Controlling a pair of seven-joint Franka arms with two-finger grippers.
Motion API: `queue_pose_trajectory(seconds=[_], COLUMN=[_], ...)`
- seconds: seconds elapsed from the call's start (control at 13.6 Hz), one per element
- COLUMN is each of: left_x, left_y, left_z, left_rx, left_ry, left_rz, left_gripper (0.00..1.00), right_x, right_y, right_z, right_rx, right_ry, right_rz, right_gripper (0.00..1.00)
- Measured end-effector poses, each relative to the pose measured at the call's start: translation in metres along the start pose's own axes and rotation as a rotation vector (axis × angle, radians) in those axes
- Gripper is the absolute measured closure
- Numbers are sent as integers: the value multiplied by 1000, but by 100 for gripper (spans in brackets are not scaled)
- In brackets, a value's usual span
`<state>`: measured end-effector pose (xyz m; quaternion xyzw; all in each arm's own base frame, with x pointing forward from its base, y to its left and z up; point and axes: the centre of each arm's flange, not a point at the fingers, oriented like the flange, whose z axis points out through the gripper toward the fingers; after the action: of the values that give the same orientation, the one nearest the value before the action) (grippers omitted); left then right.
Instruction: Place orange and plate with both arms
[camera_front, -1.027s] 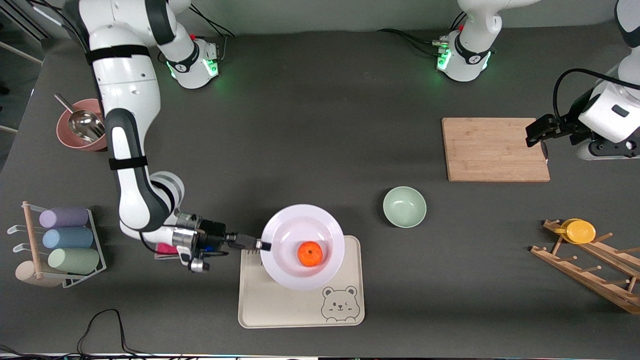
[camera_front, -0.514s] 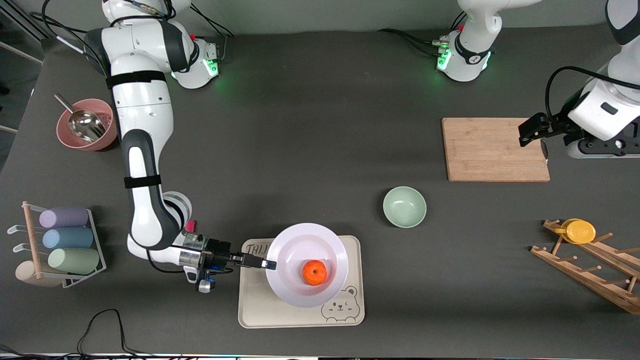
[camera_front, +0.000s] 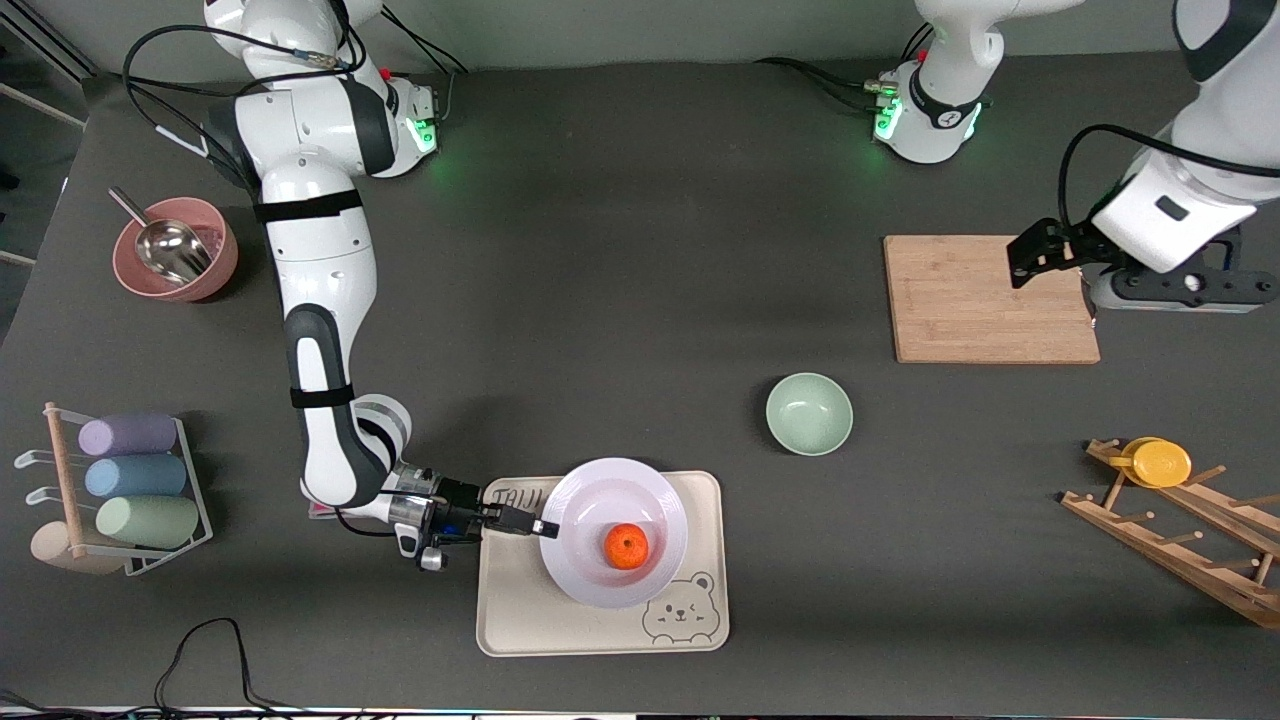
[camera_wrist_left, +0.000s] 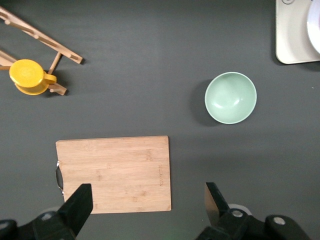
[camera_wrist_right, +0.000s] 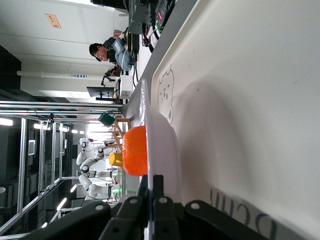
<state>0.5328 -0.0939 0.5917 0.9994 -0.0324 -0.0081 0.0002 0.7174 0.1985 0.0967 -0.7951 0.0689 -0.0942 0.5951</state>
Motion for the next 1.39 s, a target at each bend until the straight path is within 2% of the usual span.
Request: queue_pose_trajectory(seconds=[0.66, 0.73, 0.81, 0.88, 1.39], left_x=[-1, -1, -1, -1, -1], left_y=[0, -1, -1, -2, -3], left_z=[-2, -3, -3, -3, -3], left_rx=[1, 1, 1, 1, 0], left_ry=[5, 5, 5, 5, 5], left_rz=[-1, -2, -3, -4, -5], left_gripper=[0, 0, 0, 0, 0], right_x=[-1, -1, 0, 0, 1], right_y=[4, 4, 3, 3, 1], right_z=[1, 1, 2, 2, 2], right_rx=[-12, -10, -8, -8, -8], right_ry=[11, 12, 13, 14, 13], right_rz=[-25, -25, -26, -26, -32], right_gripper=[96, 93, 82, 77, 73])
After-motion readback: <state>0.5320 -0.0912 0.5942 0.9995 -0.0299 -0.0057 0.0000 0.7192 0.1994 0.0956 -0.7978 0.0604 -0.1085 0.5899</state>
